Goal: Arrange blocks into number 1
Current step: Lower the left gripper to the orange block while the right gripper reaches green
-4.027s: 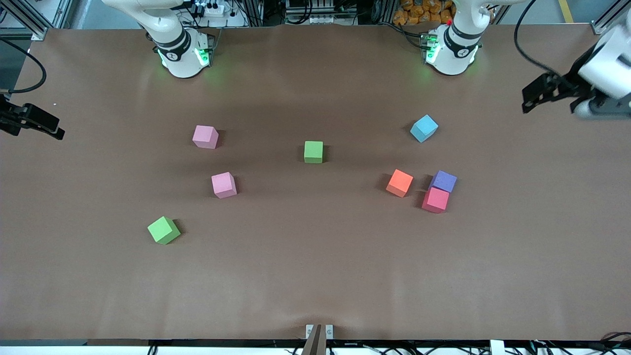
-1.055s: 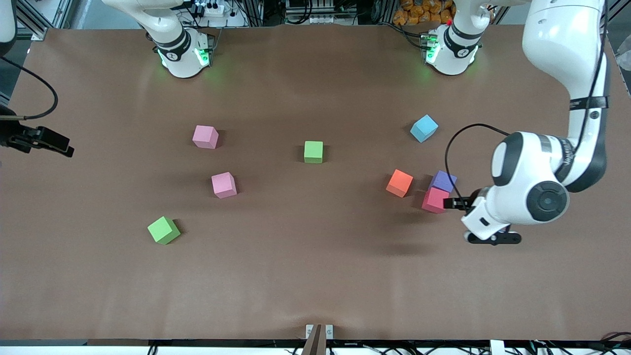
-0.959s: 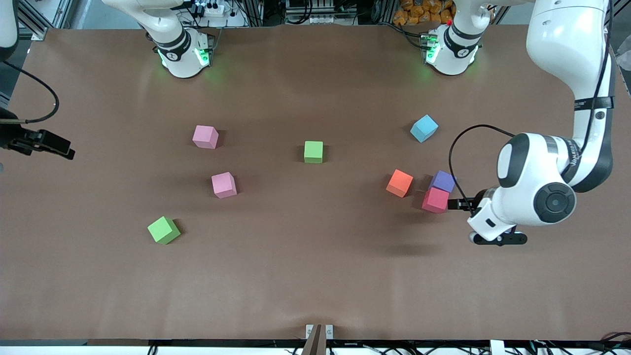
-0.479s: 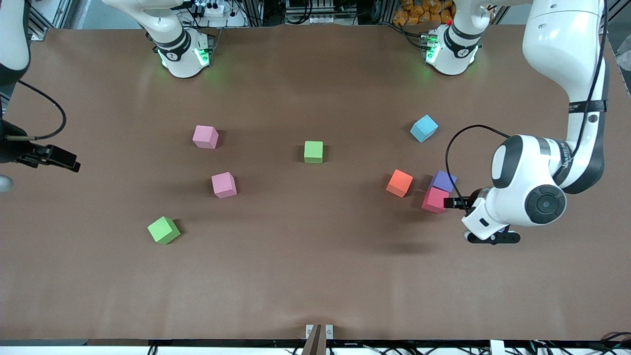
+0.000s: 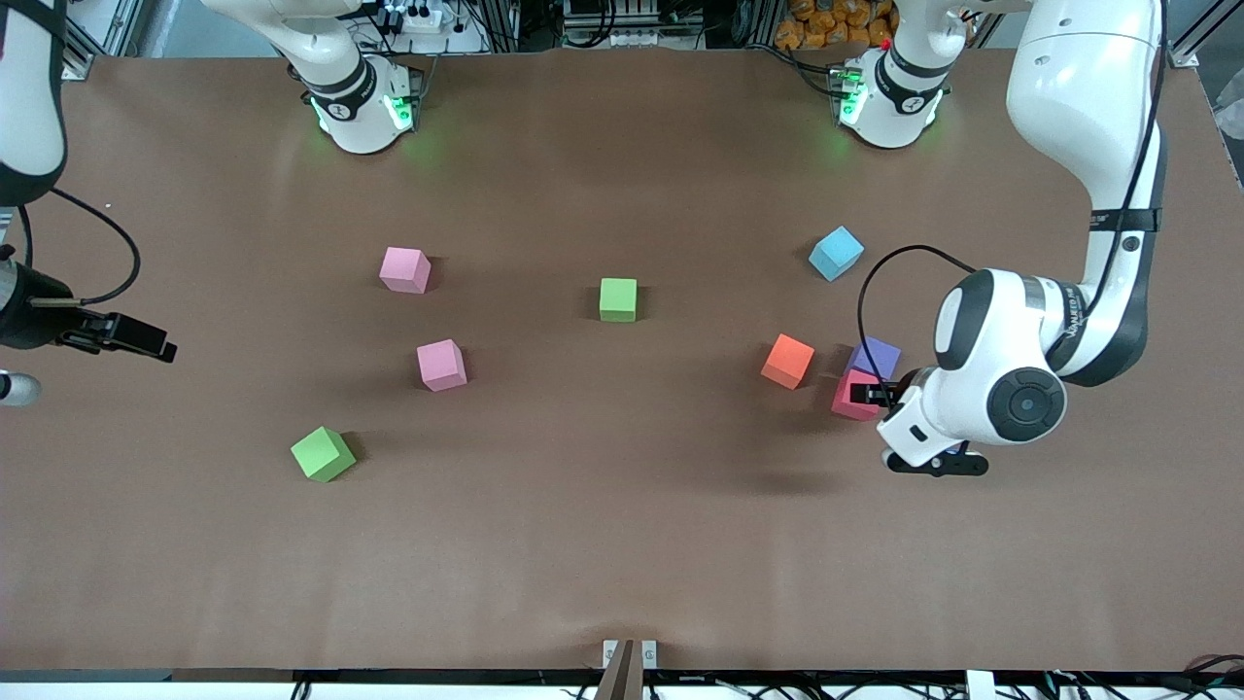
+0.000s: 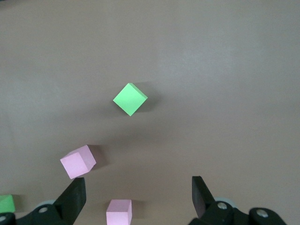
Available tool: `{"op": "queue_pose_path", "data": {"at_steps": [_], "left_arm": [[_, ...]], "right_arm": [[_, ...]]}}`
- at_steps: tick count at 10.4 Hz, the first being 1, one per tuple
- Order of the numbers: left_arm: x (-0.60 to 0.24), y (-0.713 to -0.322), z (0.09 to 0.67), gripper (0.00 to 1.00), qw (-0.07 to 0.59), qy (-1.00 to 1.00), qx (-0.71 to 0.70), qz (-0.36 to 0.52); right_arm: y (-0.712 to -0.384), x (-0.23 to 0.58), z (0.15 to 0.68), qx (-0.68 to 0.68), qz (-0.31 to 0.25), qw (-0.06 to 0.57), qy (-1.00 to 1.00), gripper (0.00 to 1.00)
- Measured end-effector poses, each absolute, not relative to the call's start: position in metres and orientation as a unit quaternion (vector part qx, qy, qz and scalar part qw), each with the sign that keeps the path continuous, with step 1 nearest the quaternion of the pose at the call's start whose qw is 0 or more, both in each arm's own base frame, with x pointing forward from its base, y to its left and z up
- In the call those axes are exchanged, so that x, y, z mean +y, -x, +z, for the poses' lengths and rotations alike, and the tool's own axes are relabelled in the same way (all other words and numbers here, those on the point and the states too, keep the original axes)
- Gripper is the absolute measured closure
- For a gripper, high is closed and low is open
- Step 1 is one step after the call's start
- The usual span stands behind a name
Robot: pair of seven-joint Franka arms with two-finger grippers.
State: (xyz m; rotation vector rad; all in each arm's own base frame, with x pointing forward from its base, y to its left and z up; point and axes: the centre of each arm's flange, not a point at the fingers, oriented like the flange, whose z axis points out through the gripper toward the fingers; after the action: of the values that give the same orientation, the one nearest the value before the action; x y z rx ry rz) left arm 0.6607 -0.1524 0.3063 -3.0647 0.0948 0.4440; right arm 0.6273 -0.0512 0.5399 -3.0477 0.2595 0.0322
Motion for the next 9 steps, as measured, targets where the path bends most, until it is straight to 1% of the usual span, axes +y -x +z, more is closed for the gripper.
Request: {"op": "queue_pose_path", "data": {"at_steps": [4,9], "left_arm": [[-0.157,-0.66,0.303,0.0,0.022,0.989,0.033,0.145],[-0.165,-0.658,0.299,0.0,0.024,0.988,0.035,0.147]], "right_arm": [[-0.642,-0.062,0.515,0.096,0.003,0.042,0.994,0.0],[-0.663,-0.072,0.465,0.137,0.009,0.037,0.99,0.0]]}}
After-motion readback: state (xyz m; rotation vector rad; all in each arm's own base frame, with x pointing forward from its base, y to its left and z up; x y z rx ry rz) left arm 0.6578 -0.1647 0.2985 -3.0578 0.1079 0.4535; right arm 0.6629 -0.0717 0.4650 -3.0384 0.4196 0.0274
